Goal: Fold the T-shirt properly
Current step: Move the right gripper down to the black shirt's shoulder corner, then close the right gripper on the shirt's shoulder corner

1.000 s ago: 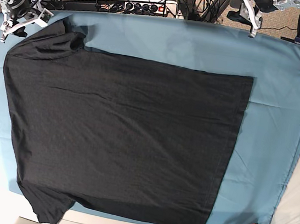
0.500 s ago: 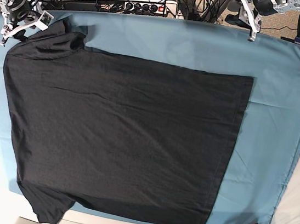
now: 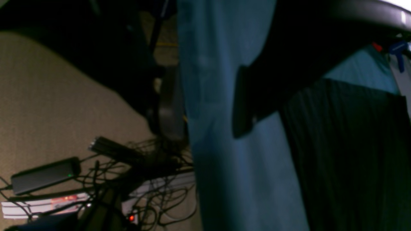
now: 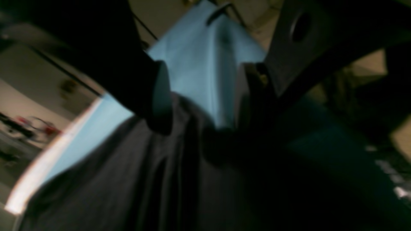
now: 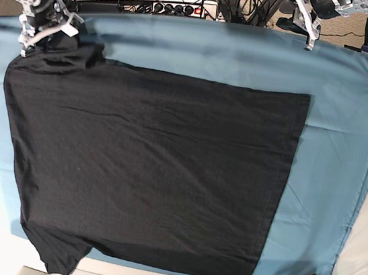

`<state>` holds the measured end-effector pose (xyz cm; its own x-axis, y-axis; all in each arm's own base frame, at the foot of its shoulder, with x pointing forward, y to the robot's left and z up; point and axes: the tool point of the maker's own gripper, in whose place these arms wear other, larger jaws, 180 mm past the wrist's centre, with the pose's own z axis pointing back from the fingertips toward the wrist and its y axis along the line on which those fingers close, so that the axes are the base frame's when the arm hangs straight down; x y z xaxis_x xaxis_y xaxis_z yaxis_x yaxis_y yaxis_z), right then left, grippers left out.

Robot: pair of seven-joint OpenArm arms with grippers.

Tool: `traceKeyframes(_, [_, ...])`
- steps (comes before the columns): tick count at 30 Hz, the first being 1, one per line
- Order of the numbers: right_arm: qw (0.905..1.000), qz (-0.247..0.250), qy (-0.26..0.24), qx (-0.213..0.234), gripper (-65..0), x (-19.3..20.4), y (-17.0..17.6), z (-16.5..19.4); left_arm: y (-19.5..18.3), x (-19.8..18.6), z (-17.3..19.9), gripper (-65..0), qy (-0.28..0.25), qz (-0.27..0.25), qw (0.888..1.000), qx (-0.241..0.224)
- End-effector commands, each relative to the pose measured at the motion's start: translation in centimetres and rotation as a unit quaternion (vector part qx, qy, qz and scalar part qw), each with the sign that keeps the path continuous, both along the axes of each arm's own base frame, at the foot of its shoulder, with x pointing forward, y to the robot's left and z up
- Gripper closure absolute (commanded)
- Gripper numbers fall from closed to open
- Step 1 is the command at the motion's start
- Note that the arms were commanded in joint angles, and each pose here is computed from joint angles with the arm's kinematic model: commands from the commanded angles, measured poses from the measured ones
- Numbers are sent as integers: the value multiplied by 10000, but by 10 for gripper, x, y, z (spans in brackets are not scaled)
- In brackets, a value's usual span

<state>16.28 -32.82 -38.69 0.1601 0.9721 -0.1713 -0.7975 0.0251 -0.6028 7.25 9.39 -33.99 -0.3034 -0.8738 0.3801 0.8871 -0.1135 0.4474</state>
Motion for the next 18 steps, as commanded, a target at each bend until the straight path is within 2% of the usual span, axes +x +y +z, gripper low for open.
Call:
traceKeyframes(1, [9999,86,80,0,-313,-2,1,-2,-4,-1,6,-263,-29,-34,9999,-112])
traceKeyframes(12, [9994,132,-319,-17,-313,22,4,10,-4,-1,6,-263,-26,-33,9999,-114])
traceKeyframes(18, [9982,222,-525,203,-313,32,21,22,-4,-1,6,-263,-11,-27,9999,-131])
